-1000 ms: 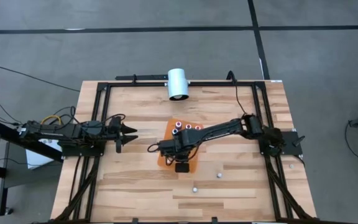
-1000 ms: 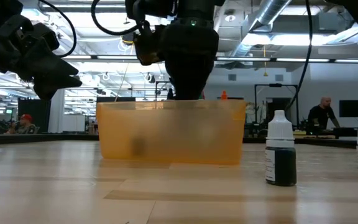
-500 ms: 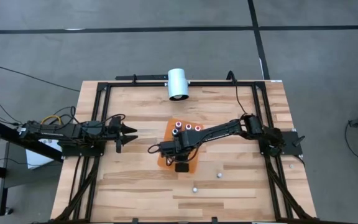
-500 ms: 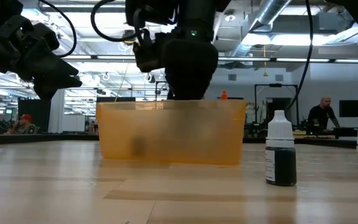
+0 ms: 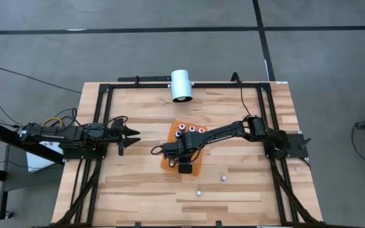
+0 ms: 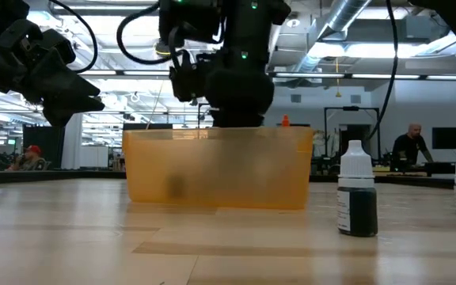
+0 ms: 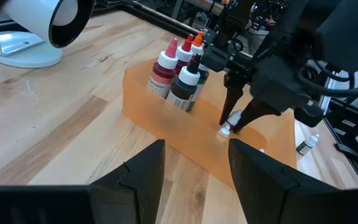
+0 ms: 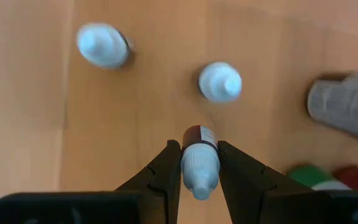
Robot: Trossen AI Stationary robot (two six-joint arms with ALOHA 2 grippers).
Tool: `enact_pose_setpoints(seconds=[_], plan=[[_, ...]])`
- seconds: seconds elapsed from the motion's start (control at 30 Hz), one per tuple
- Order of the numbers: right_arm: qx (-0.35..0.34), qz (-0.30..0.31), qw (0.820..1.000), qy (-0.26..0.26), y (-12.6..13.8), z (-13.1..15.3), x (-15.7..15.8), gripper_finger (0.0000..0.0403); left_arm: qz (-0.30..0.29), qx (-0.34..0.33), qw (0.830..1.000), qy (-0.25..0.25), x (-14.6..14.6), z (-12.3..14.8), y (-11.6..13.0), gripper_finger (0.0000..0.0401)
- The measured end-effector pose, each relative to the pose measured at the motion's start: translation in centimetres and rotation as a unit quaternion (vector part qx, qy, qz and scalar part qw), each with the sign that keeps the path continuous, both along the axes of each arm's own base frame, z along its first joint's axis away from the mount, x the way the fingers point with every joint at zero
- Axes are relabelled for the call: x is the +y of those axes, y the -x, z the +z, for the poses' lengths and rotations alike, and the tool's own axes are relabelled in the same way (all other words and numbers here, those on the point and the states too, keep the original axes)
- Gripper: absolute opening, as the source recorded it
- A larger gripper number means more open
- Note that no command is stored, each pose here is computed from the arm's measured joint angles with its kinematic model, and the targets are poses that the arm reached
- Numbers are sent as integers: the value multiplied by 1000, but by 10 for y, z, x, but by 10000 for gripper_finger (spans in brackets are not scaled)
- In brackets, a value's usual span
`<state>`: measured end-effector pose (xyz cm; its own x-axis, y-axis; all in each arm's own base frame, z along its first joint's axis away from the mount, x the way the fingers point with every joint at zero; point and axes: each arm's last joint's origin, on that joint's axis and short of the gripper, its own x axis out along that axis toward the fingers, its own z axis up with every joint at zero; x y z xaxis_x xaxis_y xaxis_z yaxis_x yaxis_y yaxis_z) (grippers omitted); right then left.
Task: Pick & Place food coloring
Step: Put the small red food coloring bottle into the orange bin
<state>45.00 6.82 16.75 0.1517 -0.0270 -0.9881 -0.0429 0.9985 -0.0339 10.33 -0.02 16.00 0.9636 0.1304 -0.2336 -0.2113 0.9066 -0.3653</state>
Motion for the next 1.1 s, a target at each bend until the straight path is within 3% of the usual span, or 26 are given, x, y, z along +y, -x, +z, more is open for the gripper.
enact_pose_setpoints(seconds=[1.1], plan=[[1, 6, 1000, -12, 0, 1, 1, 92, 0, 0, 1000, 0, 0, 0, 0, 169]])
